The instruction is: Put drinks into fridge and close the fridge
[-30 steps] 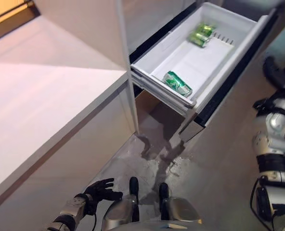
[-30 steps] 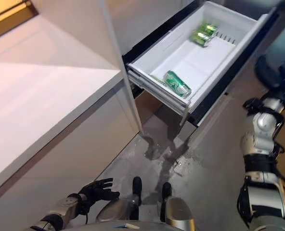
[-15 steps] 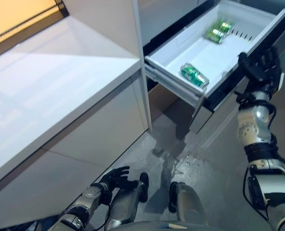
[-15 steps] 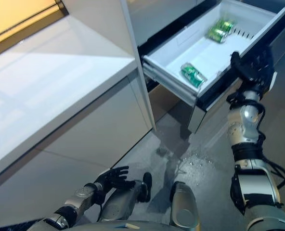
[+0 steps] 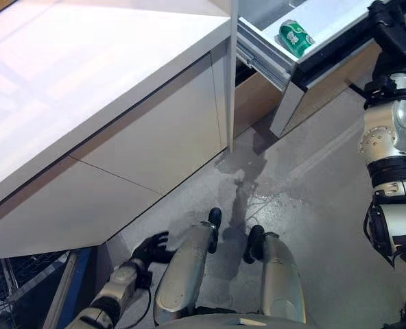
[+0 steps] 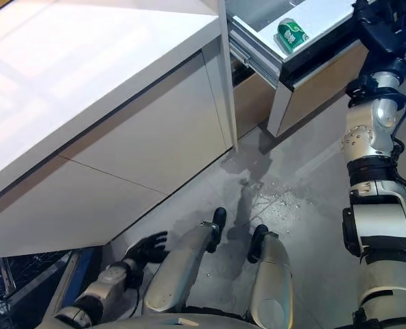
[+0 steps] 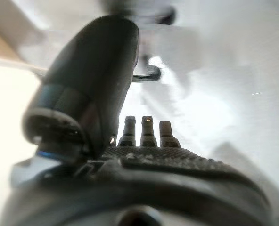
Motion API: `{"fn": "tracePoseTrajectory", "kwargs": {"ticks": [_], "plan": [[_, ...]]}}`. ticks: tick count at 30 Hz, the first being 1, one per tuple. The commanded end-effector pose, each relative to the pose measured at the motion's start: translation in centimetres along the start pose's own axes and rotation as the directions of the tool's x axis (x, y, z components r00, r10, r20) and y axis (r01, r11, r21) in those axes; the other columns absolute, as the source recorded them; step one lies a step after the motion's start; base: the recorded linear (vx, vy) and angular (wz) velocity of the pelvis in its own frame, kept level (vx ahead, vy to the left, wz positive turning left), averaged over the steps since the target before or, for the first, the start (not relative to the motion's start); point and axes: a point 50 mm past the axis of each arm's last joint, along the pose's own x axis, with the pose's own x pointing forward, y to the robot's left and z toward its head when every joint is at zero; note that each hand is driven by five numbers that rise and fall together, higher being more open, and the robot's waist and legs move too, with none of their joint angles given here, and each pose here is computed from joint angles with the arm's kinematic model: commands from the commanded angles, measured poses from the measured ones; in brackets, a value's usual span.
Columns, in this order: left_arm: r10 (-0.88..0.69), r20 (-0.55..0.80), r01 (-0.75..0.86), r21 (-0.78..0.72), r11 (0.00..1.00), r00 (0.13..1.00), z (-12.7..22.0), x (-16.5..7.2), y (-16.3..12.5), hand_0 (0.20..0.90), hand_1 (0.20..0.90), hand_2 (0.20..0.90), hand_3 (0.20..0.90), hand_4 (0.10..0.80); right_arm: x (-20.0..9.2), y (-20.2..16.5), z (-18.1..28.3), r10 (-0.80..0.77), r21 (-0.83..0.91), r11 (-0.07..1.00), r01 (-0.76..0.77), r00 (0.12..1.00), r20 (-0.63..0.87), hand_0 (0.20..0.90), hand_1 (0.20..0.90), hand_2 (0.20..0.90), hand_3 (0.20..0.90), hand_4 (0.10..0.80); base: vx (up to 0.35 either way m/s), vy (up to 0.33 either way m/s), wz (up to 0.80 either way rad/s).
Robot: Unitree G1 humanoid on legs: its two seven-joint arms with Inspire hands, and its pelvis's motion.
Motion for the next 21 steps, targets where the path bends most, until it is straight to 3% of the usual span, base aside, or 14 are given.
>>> {"fn": "tracePoseTrajectory", "kwargs": {"ticks": [1, 8, 21], "plan": [[-0.019, 0.051, 0.018, 0.02, 1.0, 0.999, 0.1, -0.7, 1.1, 0.9, 0.9, 0.9, 0.9, 0.8, 0.2, 7.1, -1.4, 0.303, -0.045, 0.951, -0.307, 0.95, -0.079, 0.9, 0.9, 0.9, 0.9, 0.8, 0.04, 0.015, 0.49], [-0.072, 0.066, 0.068, 0.056, 0.996, 0.995, 0.0, -0.8, 0.6, 0.9, 0.9, 0.9, 0.9, 0.8, 0.3, 7.5, -1.4, 0.277, -0.026, 0.96, -0.279, 0.958, -0.068, 0.9, 0.9, 0.9, 0.9, 0.8, 0.036, -0.006, 0.18], [-0.053, 0.051, 0.048, 0.094, 0.994, 0.997, 0.9, -0.4, 1.3, 0.9, 0.9, 0.9, 0.9, 0.8, -0.5, 3.3, -2.8, 0.189, -0.005, 0.981, -0.192, 0.972, -0.141, 0.9, 0.9, 0.9, 0.9, 0.8, -0.008, -0.03, -0.04]]}}
